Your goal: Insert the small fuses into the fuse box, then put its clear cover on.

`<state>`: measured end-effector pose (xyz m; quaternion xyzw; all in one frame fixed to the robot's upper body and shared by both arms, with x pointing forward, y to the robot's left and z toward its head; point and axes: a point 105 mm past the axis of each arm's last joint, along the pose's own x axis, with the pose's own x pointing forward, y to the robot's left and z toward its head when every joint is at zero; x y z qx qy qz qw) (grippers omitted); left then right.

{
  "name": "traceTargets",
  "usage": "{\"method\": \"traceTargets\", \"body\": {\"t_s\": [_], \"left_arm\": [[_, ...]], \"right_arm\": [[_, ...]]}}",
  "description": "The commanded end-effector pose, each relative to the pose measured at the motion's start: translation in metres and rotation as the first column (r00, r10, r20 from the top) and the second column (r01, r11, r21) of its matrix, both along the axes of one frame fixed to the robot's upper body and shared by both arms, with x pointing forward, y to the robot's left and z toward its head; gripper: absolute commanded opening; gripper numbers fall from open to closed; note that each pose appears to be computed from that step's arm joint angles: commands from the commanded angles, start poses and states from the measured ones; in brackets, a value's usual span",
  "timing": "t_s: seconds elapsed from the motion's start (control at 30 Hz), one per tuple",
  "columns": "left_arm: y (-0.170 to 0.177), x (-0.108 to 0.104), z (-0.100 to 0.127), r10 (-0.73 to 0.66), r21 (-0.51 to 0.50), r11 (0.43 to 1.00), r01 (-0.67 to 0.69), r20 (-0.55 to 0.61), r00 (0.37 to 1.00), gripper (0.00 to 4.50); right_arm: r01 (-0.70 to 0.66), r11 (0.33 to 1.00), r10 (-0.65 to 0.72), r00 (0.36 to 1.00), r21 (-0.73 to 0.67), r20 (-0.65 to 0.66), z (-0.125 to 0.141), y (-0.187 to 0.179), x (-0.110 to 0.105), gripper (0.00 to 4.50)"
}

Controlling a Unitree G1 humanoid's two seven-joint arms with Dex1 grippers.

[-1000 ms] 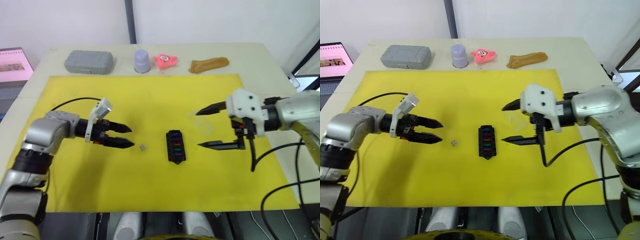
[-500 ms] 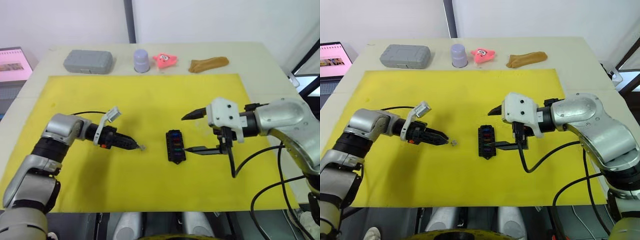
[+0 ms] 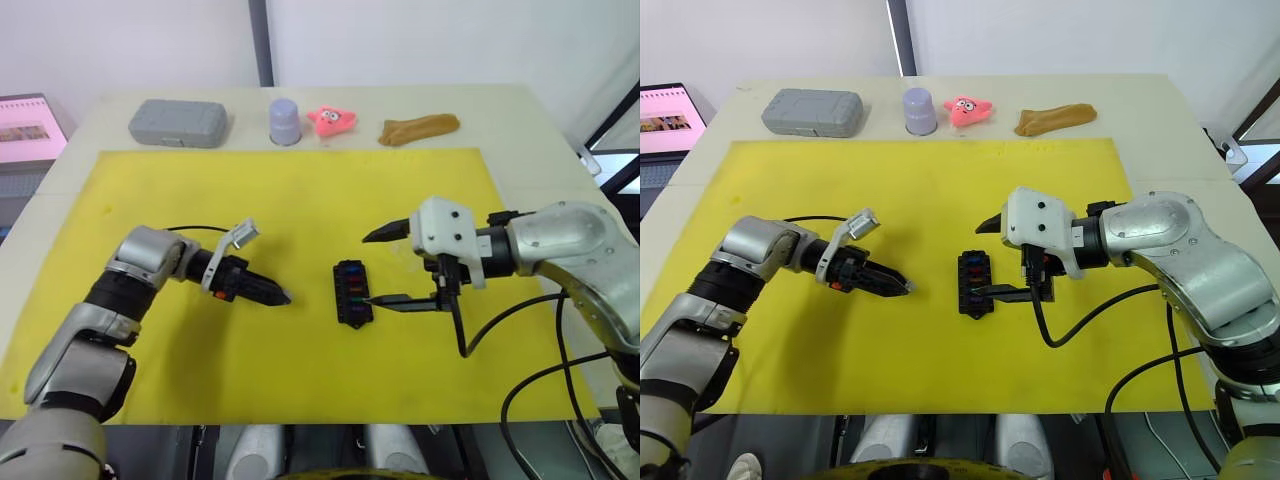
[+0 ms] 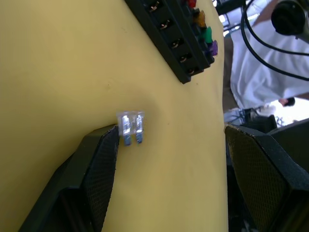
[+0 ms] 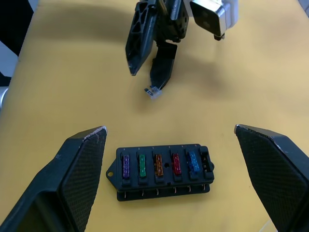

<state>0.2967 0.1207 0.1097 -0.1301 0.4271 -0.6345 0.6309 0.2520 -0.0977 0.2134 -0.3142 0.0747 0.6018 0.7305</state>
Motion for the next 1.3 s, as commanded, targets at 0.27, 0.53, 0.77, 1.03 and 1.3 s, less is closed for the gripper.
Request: {"method": "traceTargets", "body": {"t_s": [0.27,0.53,0.77,1.03,1.3], "left_arm": [[0.003,0.004,-0.010,0.003,0.050,0.999,-0.004,0.010,1.000,3.09],[0.019,0.009,-0.022,0.064,0.088,0.994,-0.065,0.013,0.998,2.37],[0.014,0.009,-0.025,0.061,0.084,0.994,-0.063,0.023,0.998,0.04],[0.013,0.010,-0.028,0.065,0.089,0.994,-0.069,0.044,0.997,0.04],[0.009,0.006,-0.015,0.011,0.039,0.999,-0.016,0.139,0.990,0.04]], "right_arm": [[-0.013,1.000,0.012,0.999,0.019,0.052,0.013,0.005,-0.004,4.50],[-0.015,1.000,0.014,0.998,0.025,0.055,0.014,0.007,-0.001,4.50],[-0.018,1.000,0.016,0.998,0.025,0.055,0.014,0.007,0.000,4.50],[-0.014,1.000,0.013,0.999,0.027,0.052,0.014,0.007,0.000,4.50],[0.000,1.000,-0.001,0.999,0.025,0.040,0.010,0.007,0.001,4.50]]}}
